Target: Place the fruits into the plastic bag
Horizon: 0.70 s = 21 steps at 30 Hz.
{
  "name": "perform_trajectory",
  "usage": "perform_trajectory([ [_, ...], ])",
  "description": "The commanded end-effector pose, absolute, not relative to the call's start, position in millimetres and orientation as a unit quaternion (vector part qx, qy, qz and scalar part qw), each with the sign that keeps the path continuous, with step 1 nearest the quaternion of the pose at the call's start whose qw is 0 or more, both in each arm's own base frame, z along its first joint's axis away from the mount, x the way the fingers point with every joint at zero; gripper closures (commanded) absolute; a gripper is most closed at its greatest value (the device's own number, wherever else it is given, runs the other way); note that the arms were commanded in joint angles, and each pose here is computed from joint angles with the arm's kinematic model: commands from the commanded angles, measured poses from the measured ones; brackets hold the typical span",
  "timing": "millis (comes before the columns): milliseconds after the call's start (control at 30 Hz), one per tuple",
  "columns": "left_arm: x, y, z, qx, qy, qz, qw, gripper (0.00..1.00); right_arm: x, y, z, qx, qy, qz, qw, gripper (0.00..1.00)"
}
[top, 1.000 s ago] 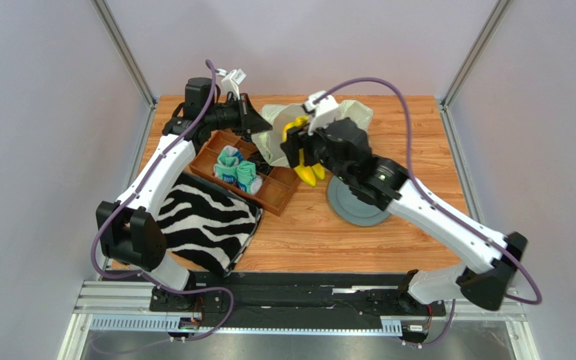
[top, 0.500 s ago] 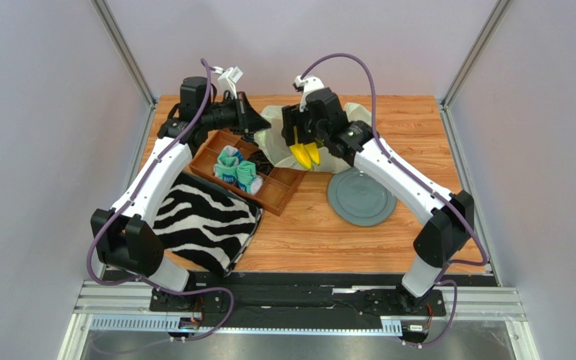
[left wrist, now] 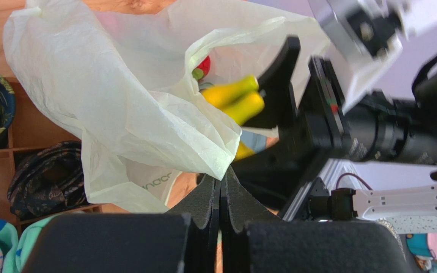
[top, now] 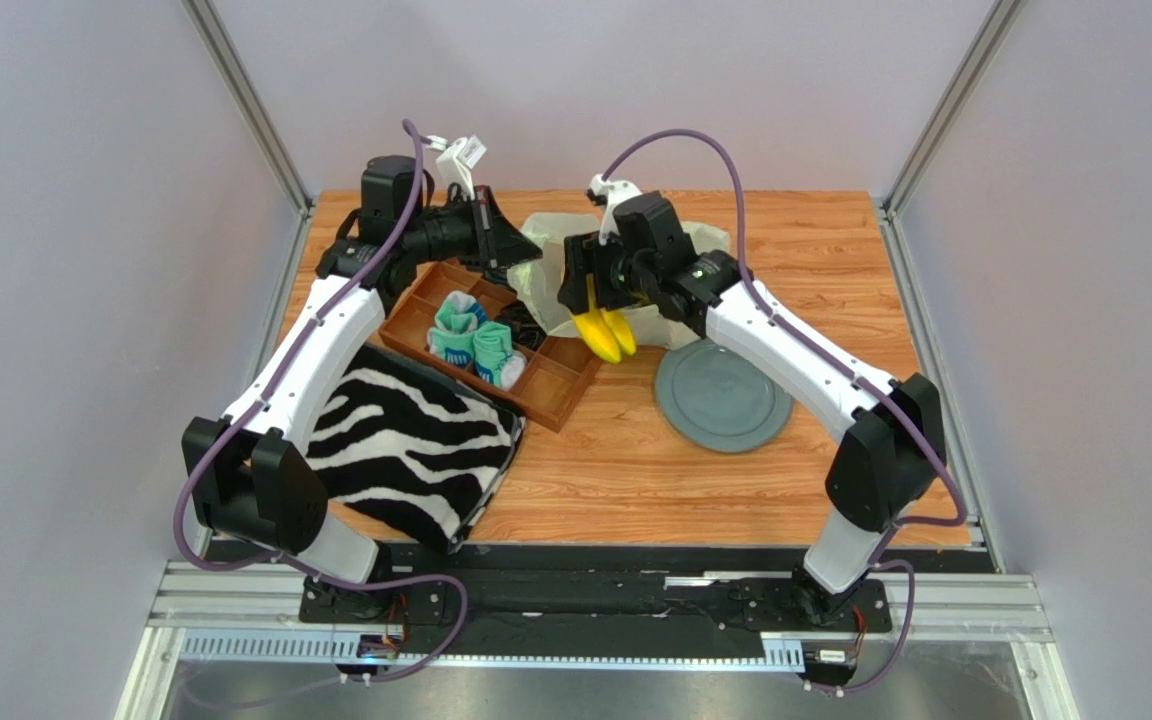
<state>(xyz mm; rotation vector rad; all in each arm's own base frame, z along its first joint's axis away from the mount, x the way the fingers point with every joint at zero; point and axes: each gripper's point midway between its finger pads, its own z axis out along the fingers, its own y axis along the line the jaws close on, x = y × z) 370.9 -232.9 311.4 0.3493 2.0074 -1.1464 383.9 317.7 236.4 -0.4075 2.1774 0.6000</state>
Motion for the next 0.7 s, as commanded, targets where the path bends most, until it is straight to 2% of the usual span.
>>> perform_trajectory([
  [0, 370, -233, 322, 0.146, 0.777, -0.457, 0.407, 1.00, 354, 326, 286, -0.179, 0.825, 0.277, 0.458, 0.75],
  [167, 370, -232, 323, 0.146, 0.777, -0.457, 0.408, 1.00, 341, 327, 266, -0.186, 0.837, 0.268, 0.439, 0.75],
  [333, 368, -232, 325, 0.147, 0.775, -0.457, 0.411, 1.00, 359, 331, 237, -0.187, 0.871, 0.244, 0.382, 0.75],
  [367, 368, -232, 327, 0.148, 0.774, -0.457, 0.413, 1.00, 365, 336, 250, -0.186, 0.866, 0.256, 0.386, 0.75],
  [433, 368, -232, 329, 0.149, 0.772, -0.457, 0.415, 1.00, 369, 339, 240, -0.188, 0.874, 0.262, 0.363, 0.75],
  [667, 366, -233, 328, 0.149, 0.772, -0.463, 0.410, 1.00, 394, 335, 239, -0.166, 0.877, 0.284, 0.351, 0.75],
])
